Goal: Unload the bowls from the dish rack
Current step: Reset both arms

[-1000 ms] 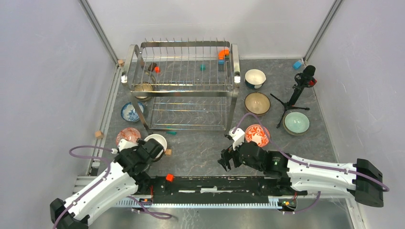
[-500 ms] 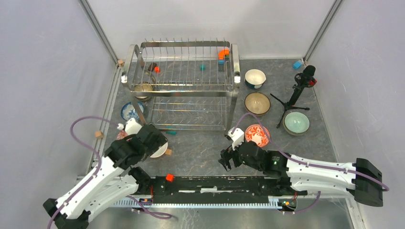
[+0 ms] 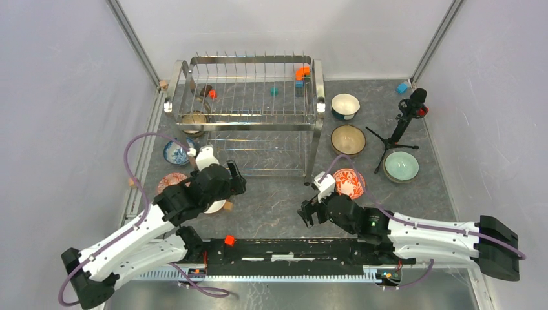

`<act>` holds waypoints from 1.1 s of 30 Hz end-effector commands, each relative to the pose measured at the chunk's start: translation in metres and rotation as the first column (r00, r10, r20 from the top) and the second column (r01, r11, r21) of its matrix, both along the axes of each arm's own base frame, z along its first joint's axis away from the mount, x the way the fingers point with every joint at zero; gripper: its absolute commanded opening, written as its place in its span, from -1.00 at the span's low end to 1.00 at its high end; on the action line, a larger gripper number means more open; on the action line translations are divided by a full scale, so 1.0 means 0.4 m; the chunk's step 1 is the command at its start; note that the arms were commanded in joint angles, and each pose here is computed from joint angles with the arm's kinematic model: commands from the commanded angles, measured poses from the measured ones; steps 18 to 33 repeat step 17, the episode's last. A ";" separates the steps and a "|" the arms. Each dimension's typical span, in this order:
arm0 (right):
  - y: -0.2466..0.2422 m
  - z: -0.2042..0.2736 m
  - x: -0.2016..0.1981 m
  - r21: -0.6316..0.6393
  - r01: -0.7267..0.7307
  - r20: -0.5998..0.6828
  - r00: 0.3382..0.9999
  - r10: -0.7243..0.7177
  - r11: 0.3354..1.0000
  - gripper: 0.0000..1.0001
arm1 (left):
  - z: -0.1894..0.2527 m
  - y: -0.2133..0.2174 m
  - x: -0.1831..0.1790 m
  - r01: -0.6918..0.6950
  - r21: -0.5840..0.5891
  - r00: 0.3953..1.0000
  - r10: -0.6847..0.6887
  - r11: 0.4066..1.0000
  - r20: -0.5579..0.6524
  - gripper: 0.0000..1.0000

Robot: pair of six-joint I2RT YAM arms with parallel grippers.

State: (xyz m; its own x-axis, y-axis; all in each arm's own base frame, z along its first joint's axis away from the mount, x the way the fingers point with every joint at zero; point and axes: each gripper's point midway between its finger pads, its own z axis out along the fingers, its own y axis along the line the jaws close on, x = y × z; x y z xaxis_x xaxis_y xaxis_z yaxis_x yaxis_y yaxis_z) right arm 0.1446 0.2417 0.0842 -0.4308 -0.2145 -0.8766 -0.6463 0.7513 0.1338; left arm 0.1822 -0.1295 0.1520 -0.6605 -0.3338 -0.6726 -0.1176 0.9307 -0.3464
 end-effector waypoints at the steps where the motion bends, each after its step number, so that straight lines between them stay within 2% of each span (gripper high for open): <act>1: -0.007 0.029 0.032 0.065 0.069 0.067 0.995 -0.073 0.995 0.87 | 0.009 -0.020 0.041 0.038 0.052 0.994 -0.043 0.998 0.096 0.99; 7: -0.025 0.031 0.047 0.070 0.119 0.081 0.989 -0.124 0.990 0.88 | 0.000 -0.010 0.051 0.033 0.067 0.989 -0.042 0.997 0.141 0.99; 17: -0.068 0.042 0.080 0.183 0.248 0.103 0.958 -0.269 0.951 0.88 | -0.011 0.000 0.051 0.007 0.090 0.986 -0.022 0.996 0.164 0.99; 33: -0.068 0.042 0.080 0.183 0.248 0.103 0.958 -0.269 0.951 0.88 | -0.011 0.000 0.051 0.007 0.090 0.986 -0.022 0.996 0.164 0.99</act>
